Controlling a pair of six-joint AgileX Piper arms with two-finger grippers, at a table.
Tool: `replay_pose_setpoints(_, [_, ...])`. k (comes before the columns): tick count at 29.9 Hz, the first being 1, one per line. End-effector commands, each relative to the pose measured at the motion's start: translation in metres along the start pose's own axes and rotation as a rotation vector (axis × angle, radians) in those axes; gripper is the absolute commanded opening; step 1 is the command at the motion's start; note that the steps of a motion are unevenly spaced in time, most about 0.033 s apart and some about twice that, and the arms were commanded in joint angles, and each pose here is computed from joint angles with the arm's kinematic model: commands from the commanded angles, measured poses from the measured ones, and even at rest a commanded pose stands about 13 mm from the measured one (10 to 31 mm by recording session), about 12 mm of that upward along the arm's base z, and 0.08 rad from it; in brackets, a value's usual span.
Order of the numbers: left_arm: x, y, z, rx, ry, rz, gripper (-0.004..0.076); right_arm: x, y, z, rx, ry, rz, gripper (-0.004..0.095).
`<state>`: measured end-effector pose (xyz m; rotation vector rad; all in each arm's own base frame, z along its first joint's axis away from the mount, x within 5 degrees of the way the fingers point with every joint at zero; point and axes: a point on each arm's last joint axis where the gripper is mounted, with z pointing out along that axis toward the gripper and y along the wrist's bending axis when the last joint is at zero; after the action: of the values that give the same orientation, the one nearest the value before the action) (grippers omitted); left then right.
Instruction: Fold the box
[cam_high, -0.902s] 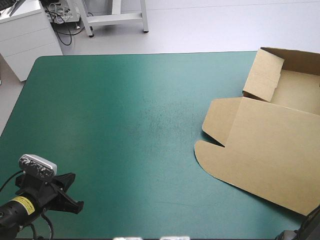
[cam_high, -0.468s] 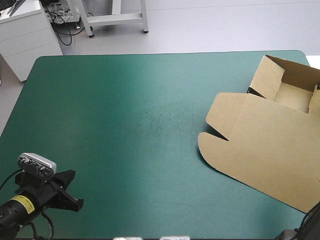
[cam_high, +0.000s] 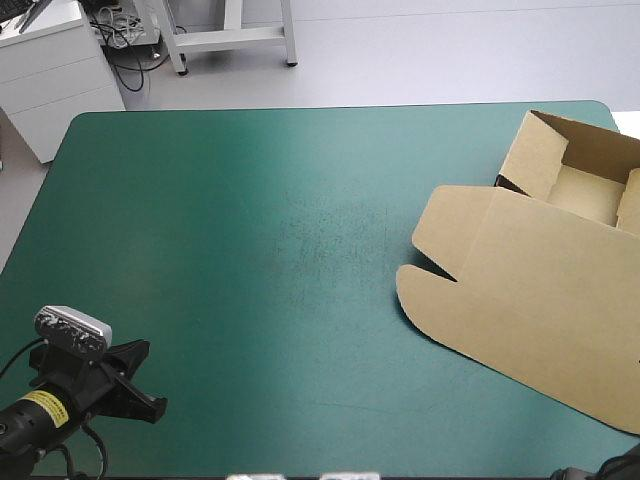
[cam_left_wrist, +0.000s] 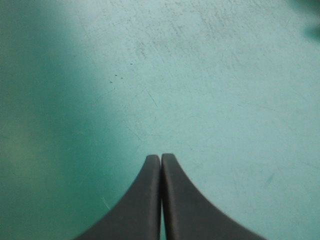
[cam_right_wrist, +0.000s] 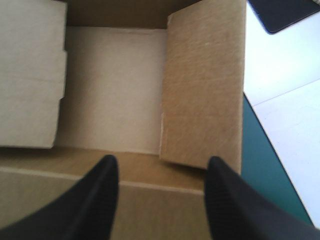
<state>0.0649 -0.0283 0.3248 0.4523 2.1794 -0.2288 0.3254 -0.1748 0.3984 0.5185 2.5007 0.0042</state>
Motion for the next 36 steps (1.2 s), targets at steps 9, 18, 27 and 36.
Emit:
replay_pose_setpoints(9, [-0.009,-0.002,-0.004,0.022,-0.048,-0.020,-0.0026,0.073,0.050,-0.119,-0.243,-0.247,-0.148,-0.0004])
replay_pose_setpoints(18, [-0.009,-0.002,-0.004,0.024,-0.051,-0.026,-0.0026,0.138,0.096,-0.159,-0.348,-0.463,-0.384,-0.0004])
replay_pose_setpoints(27, [-0.010,-0.003,0.004,0.028,-0.119,-0.026,-0.0027,0.220,0.113,-0.152,-0.486,-0.599,-0.608,-0.0004])
replay_pose_setpoints(36, [-0.001,-0.003,0.018,0.032,-0.140,-0.020,-0.0027,0.286,0.090,-0.125,-0.455,-0.682,-0.613,-0.0005])
